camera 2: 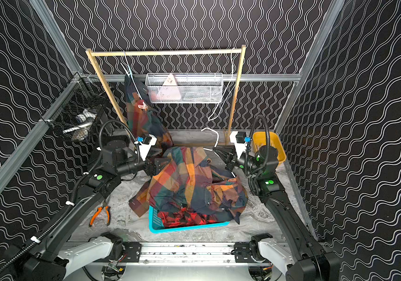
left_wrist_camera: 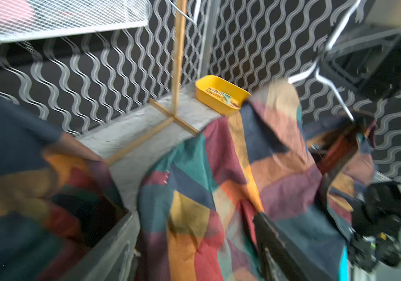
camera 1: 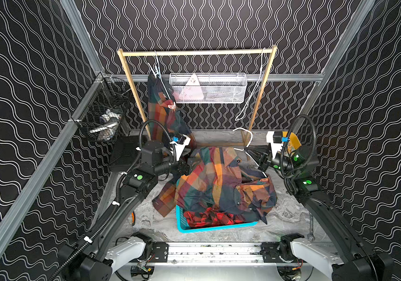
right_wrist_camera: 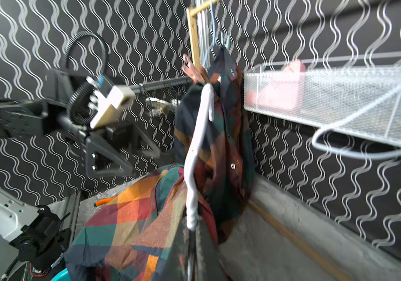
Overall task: Remove the clothespins securing long-sleeve shirts to the hanger
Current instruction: Remove the long-sleeve shirt from the hanger.
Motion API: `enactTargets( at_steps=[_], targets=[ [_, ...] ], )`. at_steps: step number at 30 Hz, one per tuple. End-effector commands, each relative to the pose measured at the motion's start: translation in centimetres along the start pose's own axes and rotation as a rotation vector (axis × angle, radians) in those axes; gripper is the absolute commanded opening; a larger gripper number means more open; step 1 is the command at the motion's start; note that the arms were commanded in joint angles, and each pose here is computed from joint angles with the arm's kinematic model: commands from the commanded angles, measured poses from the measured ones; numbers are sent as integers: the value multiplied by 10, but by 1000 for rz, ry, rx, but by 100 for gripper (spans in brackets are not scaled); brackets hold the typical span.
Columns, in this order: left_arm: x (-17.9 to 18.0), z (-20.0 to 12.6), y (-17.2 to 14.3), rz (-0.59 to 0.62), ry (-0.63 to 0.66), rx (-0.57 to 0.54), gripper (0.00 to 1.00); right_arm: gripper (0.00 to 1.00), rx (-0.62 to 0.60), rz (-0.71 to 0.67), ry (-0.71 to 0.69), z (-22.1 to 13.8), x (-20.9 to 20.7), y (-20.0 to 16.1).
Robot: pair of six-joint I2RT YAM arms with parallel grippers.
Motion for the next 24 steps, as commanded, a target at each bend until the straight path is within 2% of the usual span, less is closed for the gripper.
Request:
enactTargets(
  at_steps=[1,4,6,8,10,11,17,24],
  targets=[
    [-10,-1,1,33,-78,-42,76,0,-57,-69,50,-4,12,20],
    [-8,4,-8,20,-82,-19,70,0,-78,-74,74,-5,17,27],
    [-7,7,-11,18,-87,1,60,0,-86,-76,83,-6,19,30],
    [-7,8,-10,20,-90,4,41,0,-86,-75,90,-6,20,32],
    [-5,7,-8,22,-78,-3,11,0,-83,-73,90,-5,19,31],
    [-3,7,-7,19,-63,-5,0,0,-84,-73,86,-5,19,31],
    [7,1,-6,12,35,-15,0,0,-78,-62,73,-6,17,30],
    [57,-27,-18,-91,517,17,0,0,-76,-44,40,-14,13,25]
  ],
)
Point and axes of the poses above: each gripper's point midway between its finger pads, its own z axis out along the fingers, its own x axis along the line the jaws close on, y = z × x, the point moved 5 cm from there along -z, back along the fingers, and after that the axes turned 7 degrees about z, right-handed, at the moved point
